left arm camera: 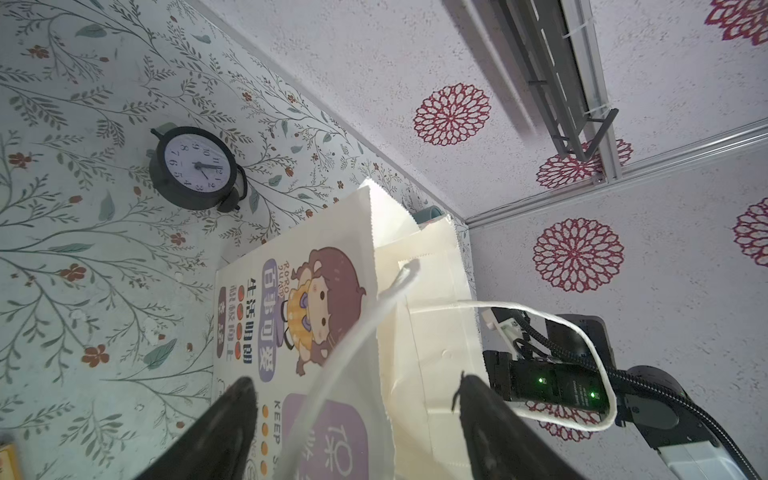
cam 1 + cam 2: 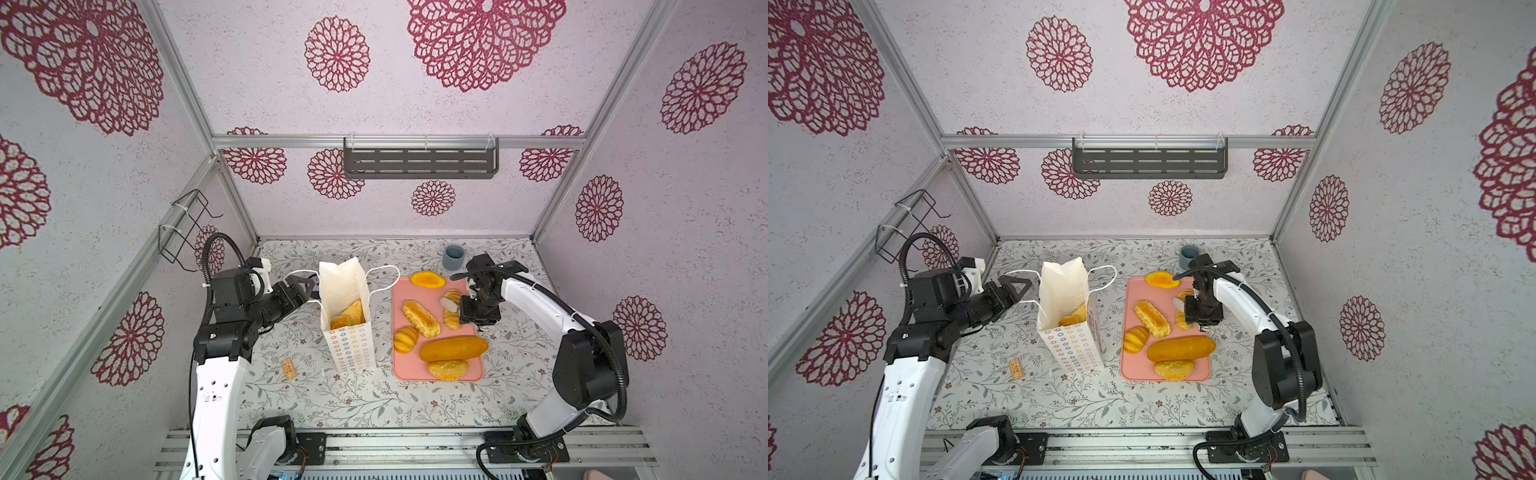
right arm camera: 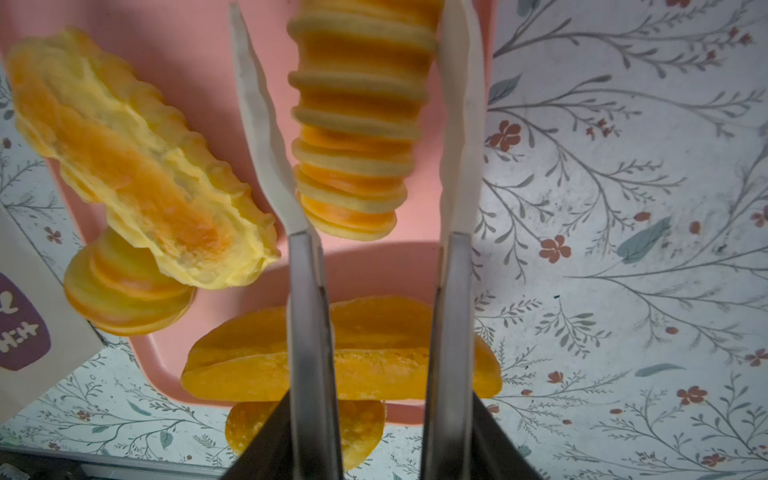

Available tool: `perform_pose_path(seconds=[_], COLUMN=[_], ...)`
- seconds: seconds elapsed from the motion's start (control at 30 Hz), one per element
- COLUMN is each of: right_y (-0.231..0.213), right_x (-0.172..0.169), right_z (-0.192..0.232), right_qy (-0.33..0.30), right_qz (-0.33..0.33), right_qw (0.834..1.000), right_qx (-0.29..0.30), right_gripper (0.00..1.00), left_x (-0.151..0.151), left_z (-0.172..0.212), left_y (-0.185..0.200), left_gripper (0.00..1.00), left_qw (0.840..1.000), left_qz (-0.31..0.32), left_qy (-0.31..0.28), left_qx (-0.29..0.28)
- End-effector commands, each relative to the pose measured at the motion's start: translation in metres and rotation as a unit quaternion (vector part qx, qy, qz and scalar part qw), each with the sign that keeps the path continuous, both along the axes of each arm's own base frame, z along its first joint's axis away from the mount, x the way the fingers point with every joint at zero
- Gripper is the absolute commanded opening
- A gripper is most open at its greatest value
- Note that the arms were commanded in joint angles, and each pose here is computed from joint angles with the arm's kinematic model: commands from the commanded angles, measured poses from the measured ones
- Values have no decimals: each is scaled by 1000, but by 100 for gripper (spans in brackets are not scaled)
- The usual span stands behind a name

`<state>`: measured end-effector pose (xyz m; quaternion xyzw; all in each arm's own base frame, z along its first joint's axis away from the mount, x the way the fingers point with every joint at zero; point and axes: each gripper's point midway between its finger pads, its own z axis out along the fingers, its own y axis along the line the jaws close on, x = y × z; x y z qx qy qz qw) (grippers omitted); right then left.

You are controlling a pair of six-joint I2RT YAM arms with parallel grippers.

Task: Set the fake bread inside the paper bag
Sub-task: 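Lower the tongs and squeeze them around the striped bun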

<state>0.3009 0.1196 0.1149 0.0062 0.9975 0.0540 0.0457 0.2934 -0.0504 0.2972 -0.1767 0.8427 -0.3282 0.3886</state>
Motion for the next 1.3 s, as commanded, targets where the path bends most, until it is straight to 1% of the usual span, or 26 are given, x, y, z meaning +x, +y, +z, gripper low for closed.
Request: perform_pose_path(seconds=[0.0, 0.3, 0.47, 0.6, 0.73, 0.9, 1.27], right_y=[-7, -6, -4, -2, 0, 1, 10], right_x=[3, 8, 14, 17, 17, 17, 21], right_z=[8, 0, 0, 0, 0, 8, 48], right_qy=[-6, 2, 2, 0, -3, -22, -92], right_qz=[6, 8, 10, 10, 6, -5, -29], right_qw=[1000, 1000, 1000, 1000, 1000, 1000, 994], right_qx=[-16, -21, -20, -17, -11, 4, 55], right_gripper=[50, 50, 48, 45, 39, 33, 26], left_x=[3, 3, 3, 3, 2, 3, 1], left_z=[6, 3, 2, 1, 2, 2, 9], left_y=[1, 2, 2, 2, 2, 1, -2], left_gripper=[80, 80, 80, 80, 80, 80, 70], left_qw=[1000, 1000, 1000, 1000, 1000, 1000, 1000], left_qz=[-5, -5, -4, -4, -4, -7, -10], left_qy=[-17, -15, -13, -13, -13, -12, -16], left_qx=[9, 11, 10, 9, 9, 8, 0])
